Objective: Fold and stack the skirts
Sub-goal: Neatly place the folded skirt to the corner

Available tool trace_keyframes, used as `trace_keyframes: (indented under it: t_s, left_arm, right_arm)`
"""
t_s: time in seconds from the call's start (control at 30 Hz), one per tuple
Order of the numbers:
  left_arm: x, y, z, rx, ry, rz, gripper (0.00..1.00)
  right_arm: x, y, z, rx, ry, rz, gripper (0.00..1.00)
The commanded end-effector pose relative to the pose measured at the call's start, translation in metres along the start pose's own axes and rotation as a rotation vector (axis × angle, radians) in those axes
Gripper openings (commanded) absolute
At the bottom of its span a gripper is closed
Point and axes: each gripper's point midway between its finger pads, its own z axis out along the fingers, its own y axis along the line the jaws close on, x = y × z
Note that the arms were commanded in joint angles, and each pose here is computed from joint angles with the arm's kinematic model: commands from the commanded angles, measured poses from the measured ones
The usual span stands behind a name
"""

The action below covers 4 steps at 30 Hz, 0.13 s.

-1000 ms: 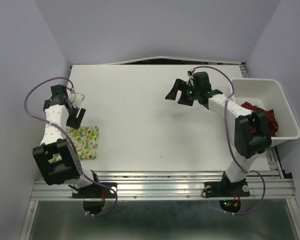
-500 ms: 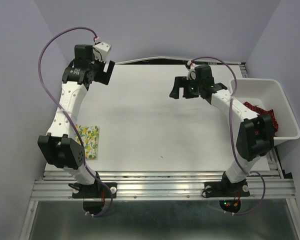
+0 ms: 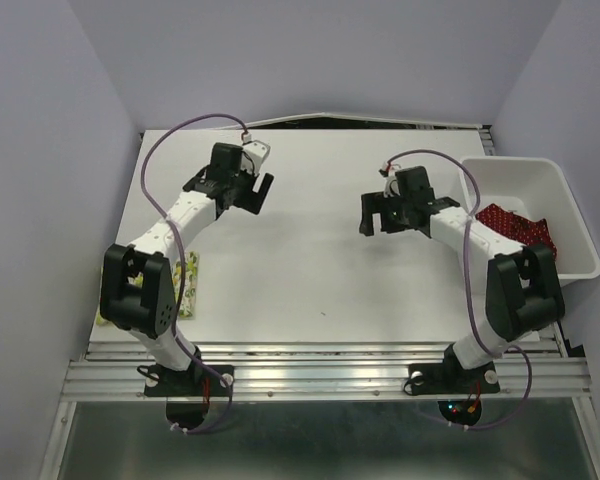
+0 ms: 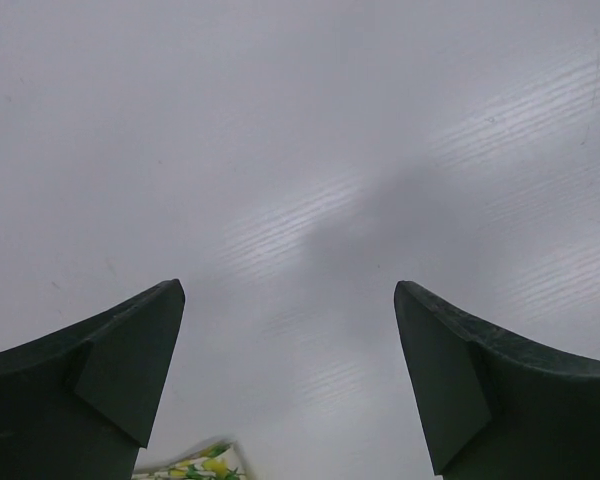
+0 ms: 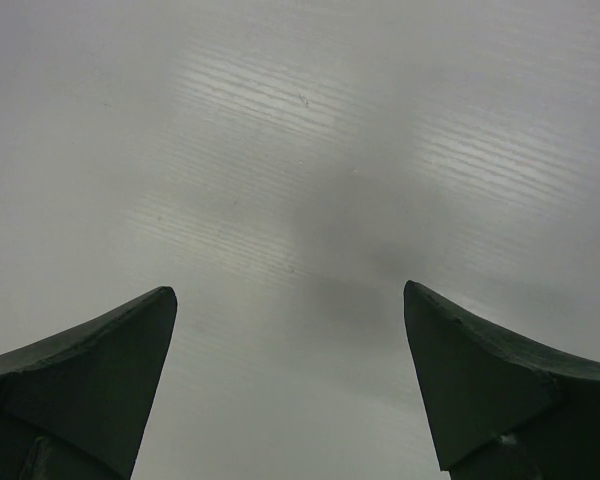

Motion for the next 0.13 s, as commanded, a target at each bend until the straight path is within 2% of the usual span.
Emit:
trace_keyframes:
  t_s: [0.0,0.1]
  left_arm:
    - [-0.0201,0.0152,-0.0103,-0.092,-0.109,0.009,0.98]
    - [-0.0226,0.0128,-0.0176,-0.095,-0.130,0.019,0.99]
  right_arm:
    - [-0.0245,0.0048,-0.0208,-0.017,-0.125,-0.044,1.00]
    - [-0.0212,0.0056,-0.0218,-0.025,-0.127,-0.051,1.00]
